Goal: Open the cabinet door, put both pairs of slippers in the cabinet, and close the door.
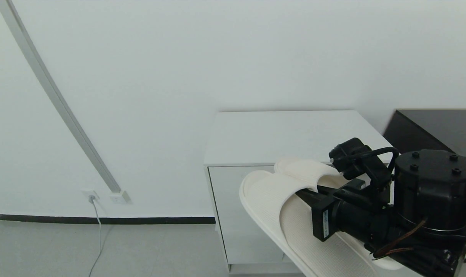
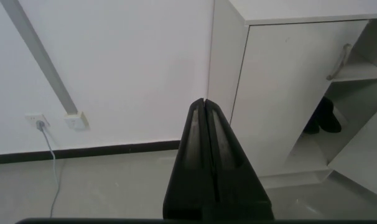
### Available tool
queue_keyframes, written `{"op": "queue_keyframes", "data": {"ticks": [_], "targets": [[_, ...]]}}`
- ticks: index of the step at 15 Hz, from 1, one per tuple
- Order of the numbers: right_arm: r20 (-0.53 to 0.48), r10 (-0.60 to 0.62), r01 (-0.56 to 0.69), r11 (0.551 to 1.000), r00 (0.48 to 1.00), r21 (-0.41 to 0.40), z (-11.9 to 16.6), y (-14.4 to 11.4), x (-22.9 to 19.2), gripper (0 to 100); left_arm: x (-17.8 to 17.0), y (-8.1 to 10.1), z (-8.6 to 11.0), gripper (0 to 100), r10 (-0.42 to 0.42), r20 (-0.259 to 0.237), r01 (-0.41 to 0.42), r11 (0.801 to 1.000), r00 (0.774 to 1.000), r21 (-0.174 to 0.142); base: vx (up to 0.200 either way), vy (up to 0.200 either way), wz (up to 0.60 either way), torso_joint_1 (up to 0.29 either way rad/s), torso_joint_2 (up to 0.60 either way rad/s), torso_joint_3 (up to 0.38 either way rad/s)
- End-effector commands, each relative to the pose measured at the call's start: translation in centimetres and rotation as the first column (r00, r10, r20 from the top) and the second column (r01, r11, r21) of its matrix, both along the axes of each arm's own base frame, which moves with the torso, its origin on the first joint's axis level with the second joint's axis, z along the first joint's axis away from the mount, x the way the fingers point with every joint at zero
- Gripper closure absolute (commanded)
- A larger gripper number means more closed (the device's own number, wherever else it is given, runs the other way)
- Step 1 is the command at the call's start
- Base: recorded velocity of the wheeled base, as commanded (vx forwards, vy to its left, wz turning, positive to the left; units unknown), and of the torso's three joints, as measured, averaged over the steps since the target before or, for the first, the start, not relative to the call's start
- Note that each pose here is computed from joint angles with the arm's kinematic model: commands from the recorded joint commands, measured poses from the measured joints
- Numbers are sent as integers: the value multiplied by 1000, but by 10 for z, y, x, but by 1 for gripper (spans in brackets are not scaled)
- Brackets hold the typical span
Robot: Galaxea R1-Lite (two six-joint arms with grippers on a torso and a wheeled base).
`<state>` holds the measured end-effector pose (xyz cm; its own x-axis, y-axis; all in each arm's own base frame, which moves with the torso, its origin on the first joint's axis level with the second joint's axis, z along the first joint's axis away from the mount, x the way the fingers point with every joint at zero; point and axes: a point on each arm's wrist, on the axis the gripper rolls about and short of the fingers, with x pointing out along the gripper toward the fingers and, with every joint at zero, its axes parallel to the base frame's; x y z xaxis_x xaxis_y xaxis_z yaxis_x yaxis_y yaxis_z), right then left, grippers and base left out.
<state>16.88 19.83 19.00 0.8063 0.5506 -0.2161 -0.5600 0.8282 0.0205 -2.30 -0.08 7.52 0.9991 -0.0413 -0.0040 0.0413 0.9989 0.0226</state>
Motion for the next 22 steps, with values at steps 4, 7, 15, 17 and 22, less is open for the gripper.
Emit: {"op": "queue_keyframes", "data": {"ticks": [4,7,15,17,22], "targets": [[-8,0,0,1000,1000,-12,-4,0,0,100,0,0,0,100,3,-1,-3,1000,1000,0,0,0,0,0,0,0],[-8,3,-3,1000,1000,-9,-4,1,0,100,0,0,0,100,6,-1,-6,1000,1000,-3,0,0,0,0,0,0],[-18,1,-1,1000,1000,-21,-8,3,2,100,0,0,0,100,6,-1,-6,1000,1000,-1,0,-25,0,1,0,0],[-18,1,-1,1000,1000,-21,-8,3,2,100,0,0,0,100,6,-1,-6,1000,1000,-1,0,-200,0,0,2,2],[-18,3,-3,1000,1000,-21,-8,3,1,100,0,0,0,100,6,-1,-6,1000,1000,-1,0,-200,0,7,2,3]]}}
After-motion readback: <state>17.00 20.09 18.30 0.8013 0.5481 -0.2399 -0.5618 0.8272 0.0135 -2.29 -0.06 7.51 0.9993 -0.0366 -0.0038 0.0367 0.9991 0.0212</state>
